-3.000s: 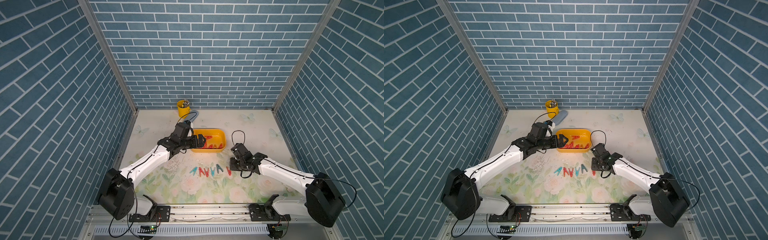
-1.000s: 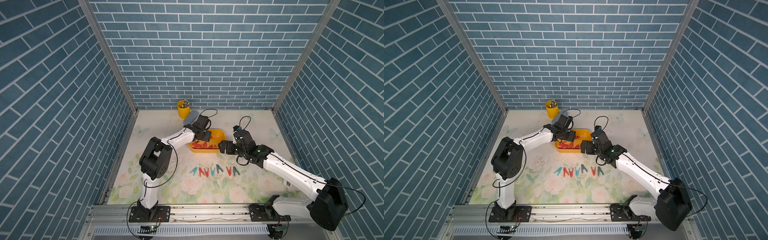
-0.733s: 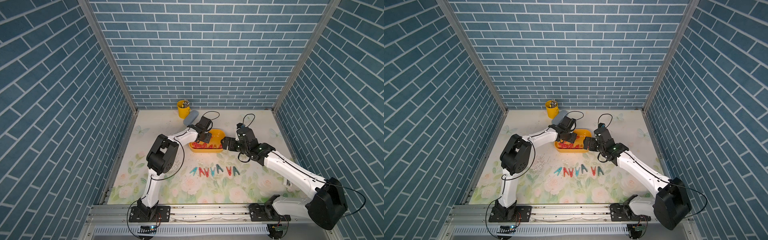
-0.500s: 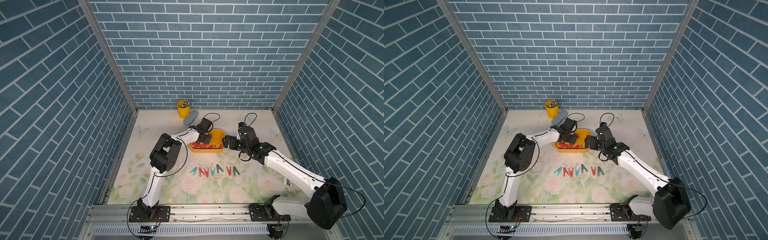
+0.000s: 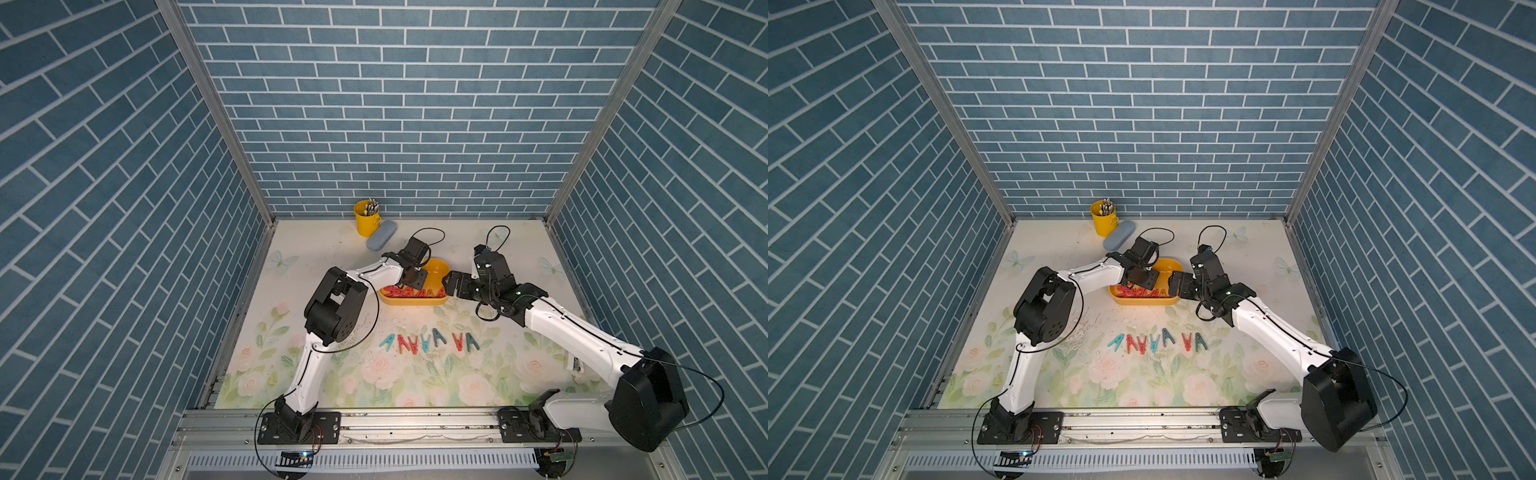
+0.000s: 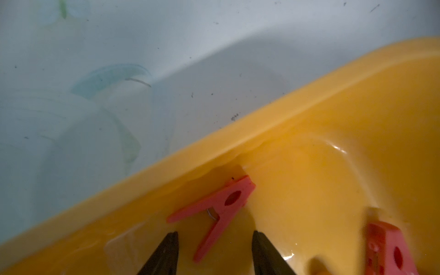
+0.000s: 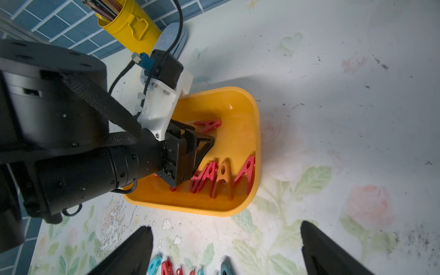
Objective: Take the clothespins out of the storage box
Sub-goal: Pick up the clothespin from the storage box.
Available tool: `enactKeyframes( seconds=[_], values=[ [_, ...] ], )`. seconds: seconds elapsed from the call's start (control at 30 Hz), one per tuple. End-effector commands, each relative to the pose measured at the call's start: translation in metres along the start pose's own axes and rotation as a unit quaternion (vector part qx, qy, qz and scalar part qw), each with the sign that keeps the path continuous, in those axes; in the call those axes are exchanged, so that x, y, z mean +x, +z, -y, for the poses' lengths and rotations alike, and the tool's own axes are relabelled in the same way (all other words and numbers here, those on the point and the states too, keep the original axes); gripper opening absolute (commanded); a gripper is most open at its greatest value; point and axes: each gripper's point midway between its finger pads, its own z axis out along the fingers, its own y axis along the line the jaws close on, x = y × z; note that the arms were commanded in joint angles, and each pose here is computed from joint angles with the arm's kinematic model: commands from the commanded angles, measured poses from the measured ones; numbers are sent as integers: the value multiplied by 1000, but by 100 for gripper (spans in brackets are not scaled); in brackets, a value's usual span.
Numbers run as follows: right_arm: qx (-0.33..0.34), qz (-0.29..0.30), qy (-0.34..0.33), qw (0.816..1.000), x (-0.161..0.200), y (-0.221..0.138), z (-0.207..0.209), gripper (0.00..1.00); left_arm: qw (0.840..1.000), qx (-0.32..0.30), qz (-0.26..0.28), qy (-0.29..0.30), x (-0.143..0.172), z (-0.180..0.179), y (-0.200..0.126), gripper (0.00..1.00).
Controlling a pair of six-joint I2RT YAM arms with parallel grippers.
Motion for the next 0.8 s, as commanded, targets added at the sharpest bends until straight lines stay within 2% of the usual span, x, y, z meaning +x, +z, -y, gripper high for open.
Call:
enactKeyframes(
  seconds=[0.0, 0.17, 0.2, 0.23, 0.27, 0.3, 0.43, 0.5, 0.53, 0.57, 0.6, 0.63, 0.7, 0.77],
  values=[
    [-8, 6, -16, 1000, -5, 2, -3, 99, 1000, -11, -17, 15, 11, 1, 4, 10],
    [-14, 5, -15, 1000, -3, 2, -4, 100, 1000, -11, -11, 10, 12, 2, -4, 5],
    [-15, 5, -14, 1000, -2, 1, -4, 99, 1000, -11, -10, 9, 12, 2, -6, 9],
    [-18, 6, -13, 1000, -2, 1, -5, 99, 1000, -10, -12, 8, 13, 2, -5, 21],
    [-19, 5, -12, 1000, -1, 0, -4, 100, 1000, -11, -13, 8, 13, 2, -5, 38],
    [-21, 6, -12, 1000, 0, 0, -5, 100, 1000, -13, -14, 7, 14, 2, -5, 47],
    [-26, 5, -4, 1000, 4, -3, -4, 100, 999, -30, -17, 4, 15, -3, -1, 70],
    [-26, 6, -2, 1000, 5, -4, -3, 99, 999, -30, -19, 4, 15, -4, 0, 65],
    [-27, 6, -1, 1000, 5, -5, -3, 99, 999, -30, -19, 3, 15, -3, 0, 66],
    [-25, 6, 0, 1000, 6, -6, -2, 100, 999, -30, -19, 2, 15, -4, 0, 68],
    [-25, 6, 1, 1000, 6, -6, -1, 99, 999, -32, -20, 2, 15, -4, 2, 77],
    [-26, 6, 1, 1000, 6, -7, -1, 100, 999, -35, -22, 2, 15, -5, 2, 81],
    [-26, 7, 2, 1000, 7, -7, -1, 99, 999, -33, -22, 6, 14, -4, 3, 66],
    [-27, 7, 2, 1000, 6, -8, -2, 99, 999, -31, -21, 6, 13, -3, 3, 46]
  ],
)
